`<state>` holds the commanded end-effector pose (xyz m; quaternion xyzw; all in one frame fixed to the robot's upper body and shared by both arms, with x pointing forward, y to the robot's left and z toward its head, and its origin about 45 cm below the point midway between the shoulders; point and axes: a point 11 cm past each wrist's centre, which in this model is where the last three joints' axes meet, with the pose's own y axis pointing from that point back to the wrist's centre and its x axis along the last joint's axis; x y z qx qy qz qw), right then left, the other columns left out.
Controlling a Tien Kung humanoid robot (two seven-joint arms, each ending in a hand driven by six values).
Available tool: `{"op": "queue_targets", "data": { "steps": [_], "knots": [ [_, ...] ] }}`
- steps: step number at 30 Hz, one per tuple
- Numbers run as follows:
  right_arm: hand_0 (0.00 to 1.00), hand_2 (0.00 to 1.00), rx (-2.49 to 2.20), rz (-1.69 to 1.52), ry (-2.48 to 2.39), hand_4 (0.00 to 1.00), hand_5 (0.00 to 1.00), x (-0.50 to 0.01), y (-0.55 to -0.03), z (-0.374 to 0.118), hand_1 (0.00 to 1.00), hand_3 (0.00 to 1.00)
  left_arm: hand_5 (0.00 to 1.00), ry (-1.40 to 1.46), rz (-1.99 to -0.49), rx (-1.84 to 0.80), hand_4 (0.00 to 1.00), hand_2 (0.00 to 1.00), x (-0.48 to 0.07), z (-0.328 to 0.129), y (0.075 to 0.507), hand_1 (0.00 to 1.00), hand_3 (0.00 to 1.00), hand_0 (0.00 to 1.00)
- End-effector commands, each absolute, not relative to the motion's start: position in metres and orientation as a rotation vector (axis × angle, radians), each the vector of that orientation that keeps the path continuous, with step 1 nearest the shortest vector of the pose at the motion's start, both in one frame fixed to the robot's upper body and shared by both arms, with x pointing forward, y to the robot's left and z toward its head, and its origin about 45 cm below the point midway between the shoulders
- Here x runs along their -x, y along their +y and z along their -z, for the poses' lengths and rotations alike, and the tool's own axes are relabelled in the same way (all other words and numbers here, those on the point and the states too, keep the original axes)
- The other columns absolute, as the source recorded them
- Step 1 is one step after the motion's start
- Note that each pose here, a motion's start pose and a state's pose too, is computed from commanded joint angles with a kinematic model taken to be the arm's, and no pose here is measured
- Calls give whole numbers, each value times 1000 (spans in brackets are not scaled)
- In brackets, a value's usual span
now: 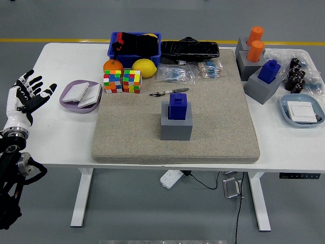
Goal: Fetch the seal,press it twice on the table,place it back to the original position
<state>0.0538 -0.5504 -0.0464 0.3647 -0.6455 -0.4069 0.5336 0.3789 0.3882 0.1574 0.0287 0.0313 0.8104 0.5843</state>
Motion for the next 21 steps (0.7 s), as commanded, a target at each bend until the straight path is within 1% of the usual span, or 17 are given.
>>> {"op": "queue_targets", "data": {
  "steps": [21],
  "knots": [
    [885, 733, -862, 971, -1539, 830, 519, -53, -552, 46, 748, 745, 61, 69, -1880, -77, 908, 732, -379, -157, 386, 778, 828, 818]
  ]
}}
